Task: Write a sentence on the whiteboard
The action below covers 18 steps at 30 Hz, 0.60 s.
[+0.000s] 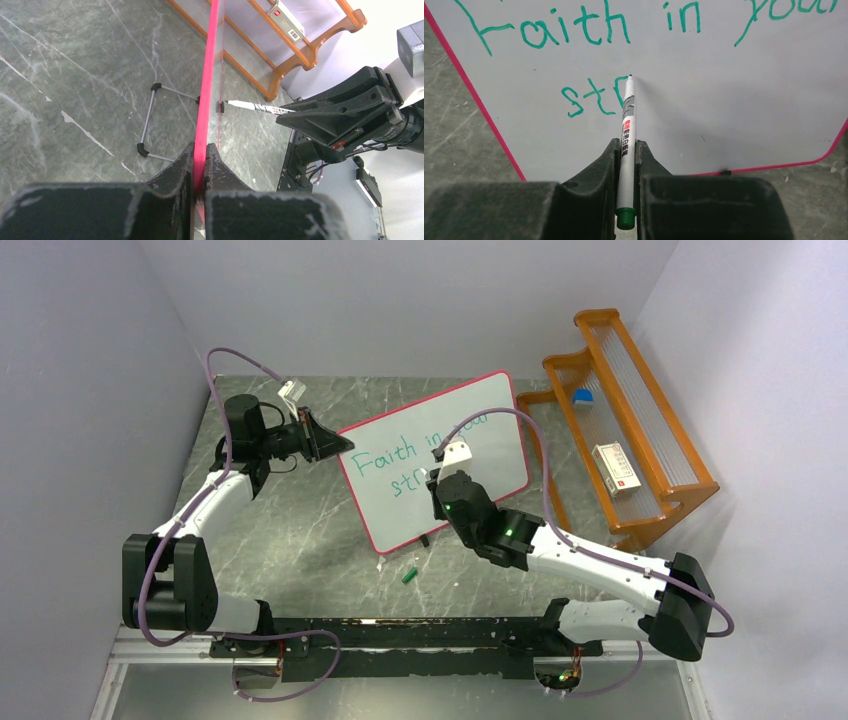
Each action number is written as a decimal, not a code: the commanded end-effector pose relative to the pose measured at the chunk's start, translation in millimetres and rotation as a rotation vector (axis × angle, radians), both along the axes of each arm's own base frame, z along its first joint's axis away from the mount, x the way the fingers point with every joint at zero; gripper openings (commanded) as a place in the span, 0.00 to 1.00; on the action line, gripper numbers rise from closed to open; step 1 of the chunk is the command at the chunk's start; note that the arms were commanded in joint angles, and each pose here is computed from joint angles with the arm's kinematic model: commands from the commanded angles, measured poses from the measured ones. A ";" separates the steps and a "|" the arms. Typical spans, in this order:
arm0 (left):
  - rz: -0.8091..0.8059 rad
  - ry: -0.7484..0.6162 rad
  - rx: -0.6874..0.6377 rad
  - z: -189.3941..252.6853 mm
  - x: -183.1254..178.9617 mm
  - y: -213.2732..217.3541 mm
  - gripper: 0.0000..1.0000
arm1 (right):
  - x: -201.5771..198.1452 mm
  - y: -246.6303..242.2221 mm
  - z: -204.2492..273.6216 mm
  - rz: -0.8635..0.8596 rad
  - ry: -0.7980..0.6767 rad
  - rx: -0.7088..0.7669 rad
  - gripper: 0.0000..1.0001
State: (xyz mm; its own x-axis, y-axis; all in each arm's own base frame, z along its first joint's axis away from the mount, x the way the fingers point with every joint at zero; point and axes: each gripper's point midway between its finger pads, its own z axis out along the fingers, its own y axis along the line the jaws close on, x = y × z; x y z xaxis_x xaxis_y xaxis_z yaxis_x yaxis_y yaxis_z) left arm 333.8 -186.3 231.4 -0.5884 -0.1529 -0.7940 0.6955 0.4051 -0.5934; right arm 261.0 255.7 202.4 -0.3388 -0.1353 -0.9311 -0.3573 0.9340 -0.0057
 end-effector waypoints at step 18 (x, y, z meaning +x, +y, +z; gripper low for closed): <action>0.022 0.067 0.060 -31.7 0.7 -0.9 0.05 | -3.6 -7.0 -18.1 -0.018 0.036 0.002 0.00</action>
